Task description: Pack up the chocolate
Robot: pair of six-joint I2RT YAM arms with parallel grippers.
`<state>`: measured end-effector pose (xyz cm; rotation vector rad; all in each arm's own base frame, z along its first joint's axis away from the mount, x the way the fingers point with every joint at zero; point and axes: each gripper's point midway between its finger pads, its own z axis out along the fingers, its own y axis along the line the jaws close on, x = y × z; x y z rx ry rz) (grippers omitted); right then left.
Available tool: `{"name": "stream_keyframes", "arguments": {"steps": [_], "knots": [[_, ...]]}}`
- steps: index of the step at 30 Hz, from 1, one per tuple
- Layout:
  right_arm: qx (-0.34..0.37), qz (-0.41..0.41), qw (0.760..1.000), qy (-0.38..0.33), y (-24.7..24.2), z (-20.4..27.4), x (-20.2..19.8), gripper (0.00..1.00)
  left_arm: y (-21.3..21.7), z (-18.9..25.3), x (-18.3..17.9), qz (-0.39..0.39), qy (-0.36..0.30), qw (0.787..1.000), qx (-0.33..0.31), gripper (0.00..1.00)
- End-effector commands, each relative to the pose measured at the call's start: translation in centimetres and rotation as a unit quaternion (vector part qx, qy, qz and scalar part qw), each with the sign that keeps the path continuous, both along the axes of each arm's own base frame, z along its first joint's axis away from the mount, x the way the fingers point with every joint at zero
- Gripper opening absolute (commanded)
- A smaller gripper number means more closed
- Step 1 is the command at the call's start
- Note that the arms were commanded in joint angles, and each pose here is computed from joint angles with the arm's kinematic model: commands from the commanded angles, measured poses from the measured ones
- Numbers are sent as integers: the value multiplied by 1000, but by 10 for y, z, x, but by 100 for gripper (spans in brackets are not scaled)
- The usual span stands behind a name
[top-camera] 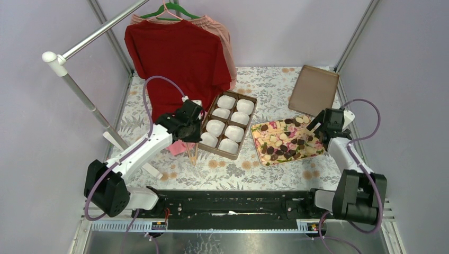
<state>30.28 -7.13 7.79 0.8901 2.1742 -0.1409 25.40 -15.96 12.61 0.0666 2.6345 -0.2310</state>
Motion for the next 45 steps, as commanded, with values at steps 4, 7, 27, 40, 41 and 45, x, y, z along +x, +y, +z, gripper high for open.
{"name": "stream_keyframes", "arguments": {"steps": [4,7,27,40,41,45], "knots": [[49,-17,998,-22,-16,-8,30,100,-10,15,3,-56,-12,998,-6,0],[79,4,997,-7,-3,-19,26,100,-12,13,1,-62,-7,998,-8,0],[247,122,961,13,85,-42,-39,100,-53,15,-9,-129,2,992,-11,0],[98,30,993,-64,22,10,-15,100,-56,19,0,-140,-18,990,12,0],[82,12,995,-62,12,11,-12,100,-55,18,2,-140,-19,990,16,0],[50,-27,997,-54,-10,12,2,100,-54,18,6,-140,-25,989,27,0]]}}
